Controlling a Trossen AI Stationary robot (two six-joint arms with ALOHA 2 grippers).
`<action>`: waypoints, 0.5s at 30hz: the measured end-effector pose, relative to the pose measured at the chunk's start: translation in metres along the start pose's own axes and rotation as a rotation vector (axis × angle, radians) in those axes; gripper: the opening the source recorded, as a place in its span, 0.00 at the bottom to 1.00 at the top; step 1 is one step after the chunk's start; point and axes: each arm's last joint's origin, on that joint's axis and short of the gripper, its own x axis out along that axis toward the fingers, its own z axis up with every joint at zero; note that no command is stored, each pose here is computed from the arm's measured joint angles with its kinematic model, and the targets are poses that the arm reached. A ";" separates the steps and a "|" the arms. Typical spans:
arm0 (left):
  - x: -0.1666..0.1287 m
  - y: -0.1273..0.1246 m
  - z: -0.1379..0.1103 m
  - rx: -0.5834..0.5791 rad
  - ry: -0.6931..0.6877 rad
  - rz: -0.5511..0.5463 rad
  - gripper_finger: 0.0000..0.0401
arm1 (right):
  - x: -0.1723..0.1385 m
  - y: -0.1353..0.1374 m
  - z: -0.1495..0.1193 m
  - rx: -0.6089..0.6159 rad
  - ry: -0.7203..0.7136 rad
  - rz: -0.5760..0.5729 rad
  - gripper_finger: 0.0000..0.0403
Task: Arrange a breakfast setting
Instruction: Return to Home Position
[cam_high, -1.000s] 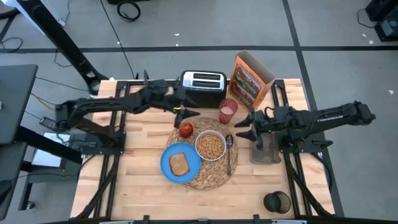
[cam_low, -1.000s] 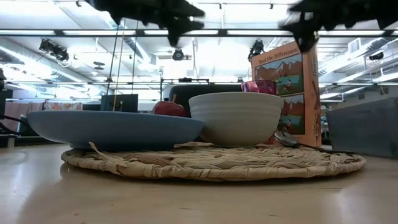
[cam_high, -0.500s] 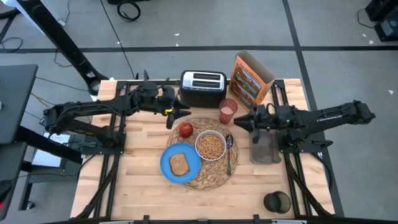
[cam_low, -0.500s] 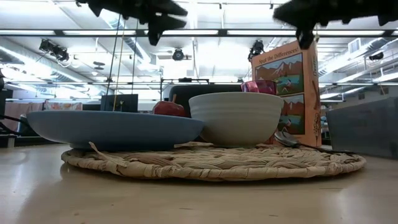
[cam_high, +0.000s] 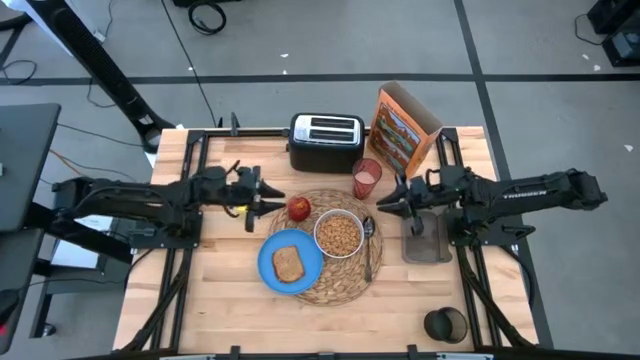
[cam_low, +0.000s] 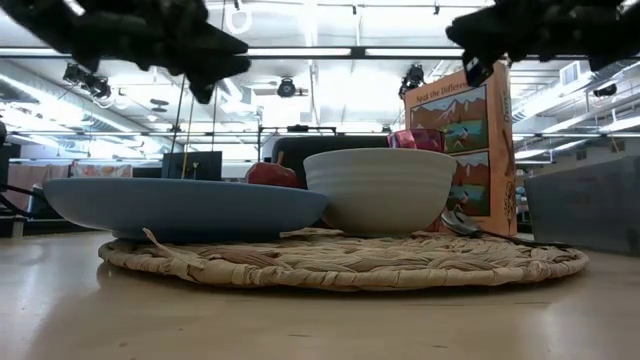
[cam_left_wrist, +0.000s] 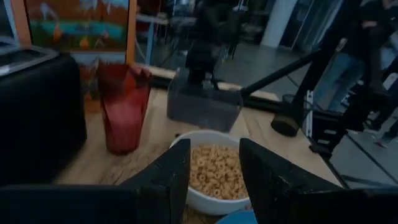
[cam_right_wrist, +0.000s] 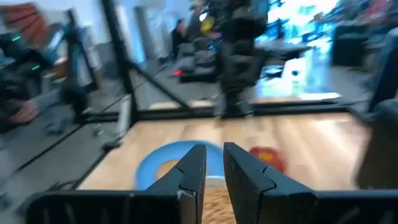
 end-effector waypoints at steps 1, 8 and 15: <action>-0.006 -0.001 0.000 0.000 -0.022 -0.005 0.36 | -0.004 -0.001 -0.001 -0.004 -0.021 -0.008 0.16; -0.037 -0.002 -0.008 0.022 -0.086 0.047 0.36 | -0.027 0.003 -0.010 -0.028 -0.117 -0.014 0.16; -0.056 -0.001 -0.026 0.034 -0.117 0.068 0.36 | -0.039 0.007 -0.024 -0.026 -0.140 -0.019 0.16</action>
